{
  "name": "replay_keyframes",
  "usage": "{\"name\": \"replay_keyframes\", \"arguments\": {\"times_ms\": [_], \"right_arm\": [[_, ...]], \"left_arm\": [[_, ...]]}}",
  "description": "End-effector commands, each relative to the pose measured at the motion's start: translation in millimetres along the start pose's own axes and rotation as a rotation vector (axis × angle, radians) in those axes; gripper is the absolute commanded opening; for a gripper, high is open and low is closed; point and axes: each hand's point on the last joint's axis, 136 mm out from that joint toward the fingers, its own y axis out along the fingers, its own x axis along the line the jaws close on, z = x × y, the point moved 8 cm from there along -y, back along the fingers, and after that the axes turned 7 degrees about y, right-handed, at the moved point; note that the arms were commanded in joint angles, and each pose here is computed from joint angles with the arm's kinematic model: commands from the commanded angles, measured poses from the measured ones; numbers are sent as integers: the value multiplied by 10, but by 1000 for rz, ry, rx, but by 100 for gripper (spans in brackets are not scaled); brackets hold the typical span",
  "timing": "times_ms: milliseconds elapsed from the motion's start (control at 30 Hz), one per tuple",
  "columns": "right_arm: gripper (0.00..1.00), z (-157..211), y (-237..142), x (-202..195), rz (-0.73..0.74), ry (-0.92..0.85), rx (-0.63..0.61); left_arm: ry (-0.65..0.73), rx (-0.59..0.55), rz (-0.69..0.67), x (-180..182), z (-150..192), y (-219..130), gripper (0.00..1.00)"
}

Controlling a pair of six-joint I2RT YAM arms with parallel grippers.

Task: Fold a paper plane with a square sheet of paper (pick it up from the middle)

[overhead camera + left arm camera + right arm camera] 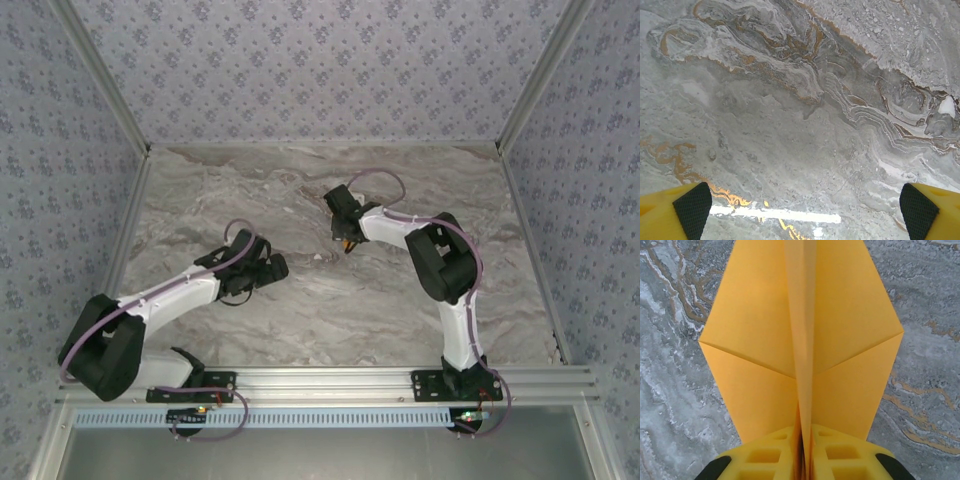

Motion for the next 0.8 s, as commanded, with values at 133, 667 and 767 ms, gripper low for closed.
{"name": "replay_keyframes", "arguments": {"times_ms": [133, 667, 767], "right_arm": [[32, -157, -292, 23, 35, 19, 11], [100, -478, -1922, -1117, 165, 114, -445], [100, -380, -1917, -1613, 265, 139, -504]], "left_arm": [[63, -101, -80, 6, -421, -322, 99], [-32, -447, -439, 874, -1016, -1051, 99], [-53, -500, -539, 1105, -930, -1035, 99]]}}
